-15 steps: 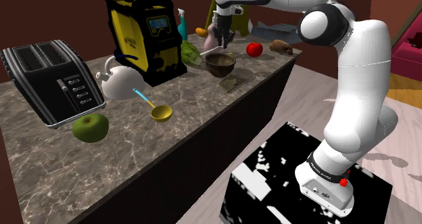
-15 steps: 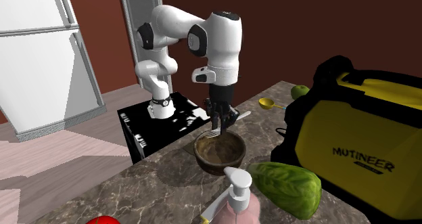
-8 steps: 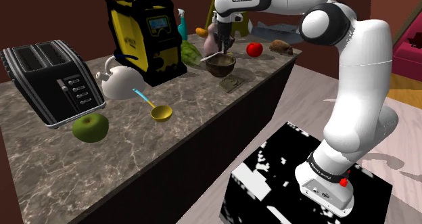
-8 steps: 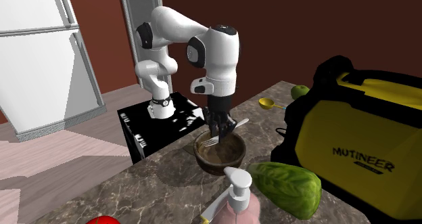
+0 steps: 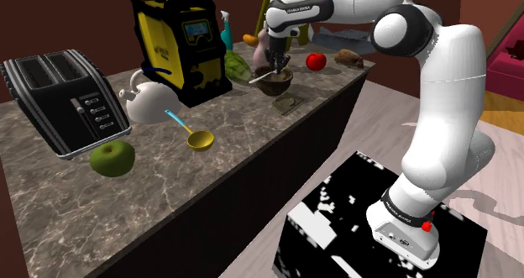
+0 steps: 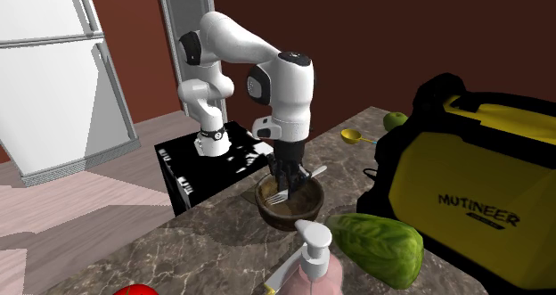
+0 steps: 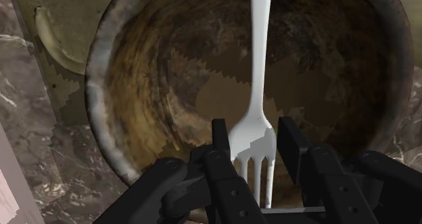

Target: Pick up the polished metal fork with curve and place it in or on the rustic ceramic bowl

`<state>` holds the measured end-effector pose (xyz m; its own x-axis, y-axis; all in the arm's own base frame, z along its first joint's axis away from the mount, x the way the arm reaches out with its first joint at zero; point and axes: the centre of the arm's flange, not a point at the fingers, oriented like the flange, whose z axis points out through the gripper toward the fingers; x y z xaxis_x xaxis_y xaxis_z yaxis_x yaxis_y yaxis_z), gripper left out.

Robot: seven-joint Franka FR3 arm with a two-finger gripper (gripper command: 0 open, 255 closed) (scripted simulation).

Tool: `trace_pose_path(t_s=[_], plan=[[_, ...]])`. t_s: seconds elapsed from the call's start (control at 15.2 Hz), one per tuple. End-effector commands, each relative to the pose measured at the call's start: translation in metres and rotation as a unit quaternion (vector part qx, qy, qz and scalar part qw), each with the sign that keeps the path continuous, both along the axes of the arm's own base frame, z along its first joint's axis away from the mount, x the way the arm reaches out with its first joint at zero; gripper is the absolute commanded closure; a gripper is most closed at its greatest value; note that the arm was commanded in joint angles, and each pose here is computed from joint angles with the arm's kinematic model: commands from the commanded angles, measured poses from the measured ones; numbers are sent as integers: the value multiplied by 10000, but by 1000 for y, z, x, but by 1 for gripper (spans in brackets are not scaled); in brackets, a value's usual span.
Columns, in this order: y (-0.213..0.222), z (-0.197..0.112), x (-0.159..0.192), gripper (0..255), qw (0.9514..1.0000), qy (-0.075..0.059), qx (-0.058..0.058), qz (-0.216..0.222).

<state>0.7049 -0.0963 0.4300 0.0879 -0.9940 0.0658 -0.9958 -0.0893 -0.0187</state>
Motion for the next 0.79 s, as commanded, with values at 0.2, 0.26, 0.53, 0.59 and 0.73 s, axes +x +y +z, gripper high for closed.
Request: trace_pose_path(t_s=[0.2,0.26,0.53,0.59,0.73], plan=[[1,-1,0,255,10000,-1,0,0],[1,-1,0,255,10000,-1,0,0],[1,-1,0,0,10000,-1,0,0],[1,-1,0,0,10000,-1,0,0],[1,12,-1,0,10000,-1,0,0]])
